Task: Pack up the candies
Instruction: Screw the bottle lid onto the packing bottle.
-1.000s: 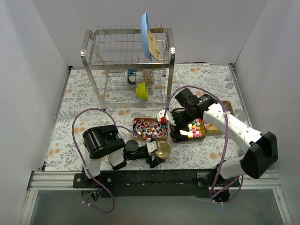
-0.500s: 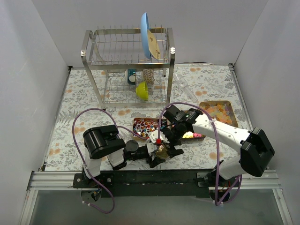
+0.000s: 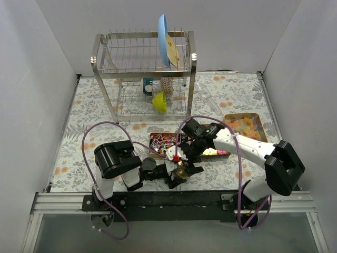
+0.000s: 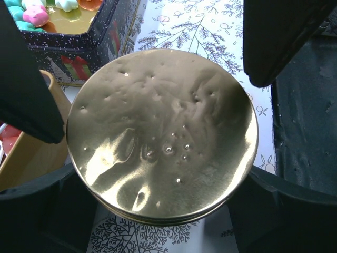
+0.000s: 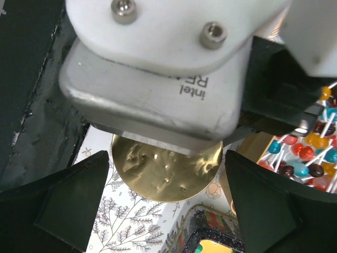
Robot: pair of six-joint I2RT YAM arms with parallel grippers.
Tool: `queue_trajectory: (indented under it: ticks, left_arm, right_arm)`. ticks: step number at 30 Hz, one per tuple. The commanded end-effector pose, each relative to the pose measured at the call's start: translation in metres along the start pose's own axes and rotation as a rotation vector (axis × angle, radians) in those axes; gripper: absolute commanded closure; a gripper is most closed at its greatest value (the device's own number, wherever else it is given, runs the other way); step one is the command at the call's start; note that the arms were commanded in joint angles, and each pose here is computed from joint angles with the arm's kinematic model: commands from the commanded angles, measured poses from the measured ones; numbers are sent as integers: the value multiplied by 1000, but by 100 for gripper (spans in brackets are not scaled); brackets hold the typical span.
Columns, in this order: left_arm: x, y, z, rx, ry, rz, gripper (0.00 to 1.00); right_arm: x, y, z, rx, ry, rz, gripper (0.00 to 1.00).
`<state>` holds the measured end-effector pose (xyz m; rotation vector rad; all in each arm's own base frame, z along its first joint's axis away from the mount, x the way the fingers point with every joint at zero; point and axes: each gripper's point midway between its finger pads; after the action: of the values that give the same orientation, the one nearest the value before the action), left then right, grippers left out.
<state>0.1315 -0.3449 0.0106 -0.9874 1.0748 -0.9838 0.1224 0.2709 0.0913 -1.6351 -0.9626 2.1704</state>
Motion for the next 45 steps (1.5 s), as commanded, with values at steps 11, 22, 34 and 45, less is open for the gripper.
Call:
queue_trajectory:
  ticks: [11,22,34,45]
  left_arm:
    - [-14,-6,18,59,-146,-85,100]
    - [-11,-2,19,54,-144,-73,100]
    - [-10,-2,12,72,-102,-72,100]
    - [-9,0,11,63,-93,-60,100]
  right_arm:
    - [-5,22,24,68,-39,83,2]
    - [-21,47,68,185,-90,161,2]
    - [-45,57,35,338,78,124,2]
    - [-35,-14,4,228,18,-94,2]
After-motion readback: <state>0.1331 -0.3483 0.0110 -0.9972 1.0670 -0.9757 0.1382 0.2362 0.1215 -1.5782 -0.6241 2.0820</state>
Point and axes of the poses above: each gripper's point midway between its finger pads, its own x axis out along the fingers, its own z axis along the line the jaws close on, y = z × x, and after that the axes turned 11 degrees about x, right-handed
